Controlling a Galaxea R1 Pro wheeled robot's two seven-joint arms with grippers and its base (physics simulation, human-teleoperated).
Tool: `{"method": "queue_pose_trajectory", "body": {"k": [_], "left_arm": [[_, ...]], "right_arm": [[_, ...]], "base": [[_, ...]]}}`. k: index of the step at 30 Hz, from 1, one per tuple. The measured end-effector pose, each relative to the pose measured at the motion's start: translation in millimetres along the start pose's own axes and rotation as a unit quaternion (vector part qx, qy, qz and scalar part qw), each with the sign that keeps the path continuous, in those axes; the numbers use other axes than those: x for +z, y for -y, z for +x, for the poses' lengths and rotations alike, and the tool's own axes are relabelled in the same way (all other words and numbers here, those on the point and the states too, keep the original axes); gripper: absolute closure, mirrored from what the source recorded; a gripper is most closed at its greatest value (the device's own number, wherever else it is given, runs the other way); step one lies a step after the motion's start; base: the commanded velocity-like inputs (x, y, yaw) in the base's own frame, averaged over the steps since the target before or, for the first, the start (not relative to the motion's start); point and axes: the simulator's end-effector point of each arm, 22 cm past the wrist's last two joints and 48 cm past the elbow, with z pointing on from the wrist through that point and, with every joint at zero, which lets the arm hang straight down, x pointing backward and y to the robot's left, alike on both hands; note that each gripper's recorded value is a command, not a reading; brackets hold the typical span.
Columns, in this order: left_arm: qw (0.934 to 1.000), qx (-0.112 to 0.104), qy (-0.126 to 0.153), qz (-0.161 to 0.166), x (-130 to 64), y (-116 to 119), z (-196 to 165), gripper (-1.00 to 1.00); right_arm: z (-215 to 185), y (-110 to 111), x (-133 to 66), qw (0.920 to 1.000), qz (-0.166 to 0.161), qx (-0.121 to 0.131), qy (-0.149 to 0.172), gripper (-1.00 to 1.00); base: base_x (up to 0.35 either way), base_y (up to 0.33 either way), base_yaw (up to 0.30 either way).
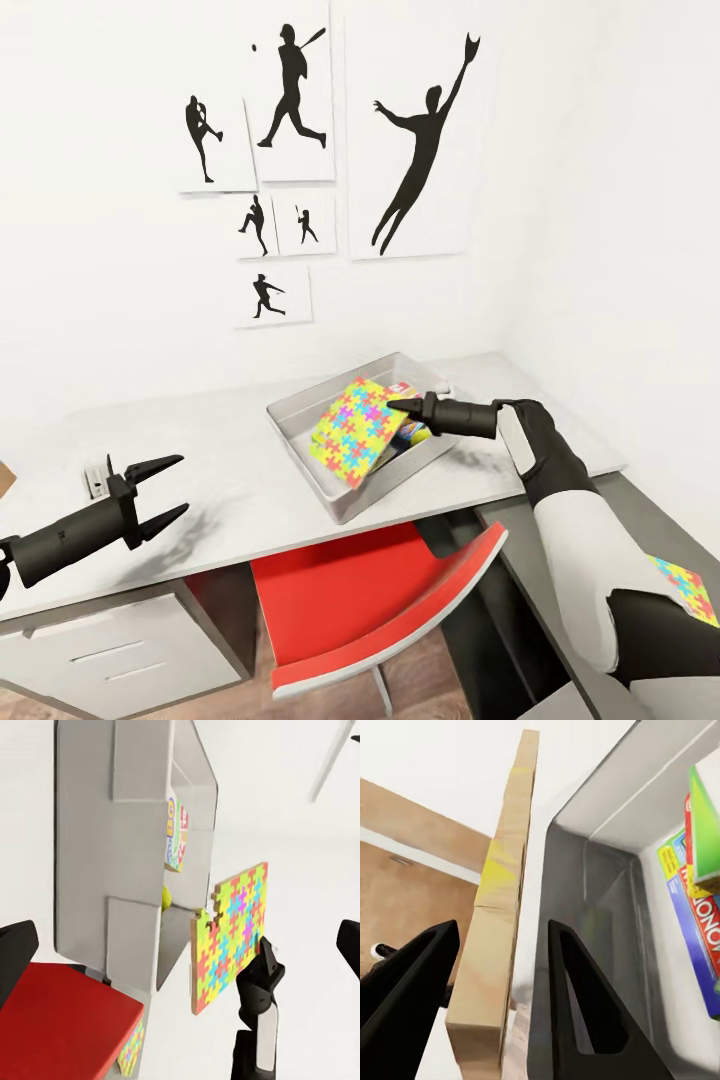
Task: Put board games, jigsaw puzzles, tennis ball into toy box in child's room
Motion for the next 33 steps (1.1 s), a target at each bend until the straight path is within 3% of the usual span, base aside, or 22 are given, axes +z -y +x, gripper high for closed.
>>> {"method": "queue_pose_trajectory", "body": {"k": [1,5,9,15,19,23,33], "left_arm": [[1.0000,0.000,0.000,0.000,0.0,0,0,-1.00],[1.0000,0.000,0.001,0.000,-0.3,0,0,-1.00],[1.0000,0.000,0.001,0.000,-0.6,0,-1,-1.00],[1.0000,0.000,0.008,0.006,-5.4,3,-6,-1.00],[0.9997,0.000,0.013,0.019,-9.1,8,-9,-1.00],[0.9996,0.000,0.015,0.025,-10.4,11,-10,-1.00],[0.9995,0.000,0.015,0.027,-10.6,12,-11,-1.00]], "right_arm": [[-1,-1,-1.2,1.0000,-0.002,0.002,0.003,1.00],[-39,-10,-31.5,0.9918,-0.071,0.061,0.087,1.00],[-46,-8,-39.5,0.9876,-0.085,0.078,0.106,1.00],[-46,-6,-39.3,0.9865,-0.087,0.085,0.110,1.00],[-42,4,-33.5,0.9889,-0.059,0.088,0.104,1.00],[-41,25,-30.1,0.9908,-0.007,0.092,0.100,1.00],[-44,26,-21.9,0.9913,0.014,0.091,0.094,1.00]], "base": [[0.000,0.000,0.000],[0.000,0.000,0.000],[0.000,0.000,0.000],[0.000,0.000,0.000],[0.000,0.000,0.000],[0.045,0.063,0.000],[0.076,0.098,0.000]]}}
